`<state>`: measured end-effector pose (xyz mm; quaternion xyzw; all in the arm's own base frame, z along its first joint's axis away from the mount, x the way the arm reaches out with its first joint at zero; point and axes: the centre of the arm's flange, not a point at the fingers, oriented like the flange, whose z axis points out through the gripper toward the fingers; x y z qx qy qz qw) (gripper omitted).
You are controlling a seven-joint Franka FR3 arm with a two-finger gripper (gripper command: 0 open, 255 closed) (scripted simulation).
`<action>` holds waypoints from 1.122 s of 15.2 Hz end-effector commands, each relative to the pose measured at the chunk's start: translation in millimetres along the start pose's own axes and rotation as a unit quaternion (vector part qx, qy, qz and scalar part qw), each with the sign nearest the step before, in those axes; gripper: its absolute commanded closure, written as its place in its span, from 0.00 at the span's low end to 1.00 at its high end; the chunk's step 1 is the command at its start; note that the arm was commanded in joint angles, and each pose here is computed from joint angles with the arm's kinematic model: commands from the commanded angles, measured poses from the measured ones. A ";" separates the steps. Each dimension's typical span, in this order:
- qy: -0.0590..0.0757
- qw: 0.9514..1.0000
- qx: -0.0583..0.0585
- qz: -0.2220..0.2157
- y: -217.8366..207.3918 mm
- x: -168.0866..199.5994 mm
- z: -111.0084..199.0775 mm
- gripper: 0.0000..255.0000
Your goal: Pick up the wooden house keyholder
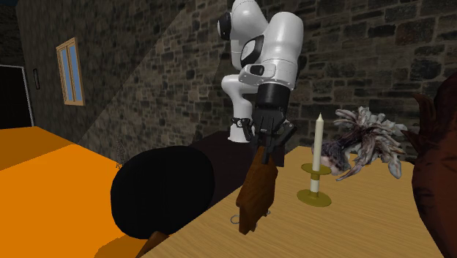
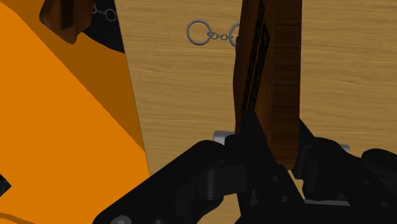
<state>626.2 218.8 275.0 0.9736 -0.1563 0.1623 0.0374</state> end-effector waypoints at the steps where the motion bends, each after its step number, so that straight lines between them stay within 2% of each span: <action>1: -0.001 1.000 0.001 0.000 -0.8 1.0 -4.8 1.00; 15: -0.001 1.000 0.001 0.000 0.9 25.2 -74.7 1.00; 17: -0.001 1.000 0.001 0.000 0.9 25.5 -75.4 1.00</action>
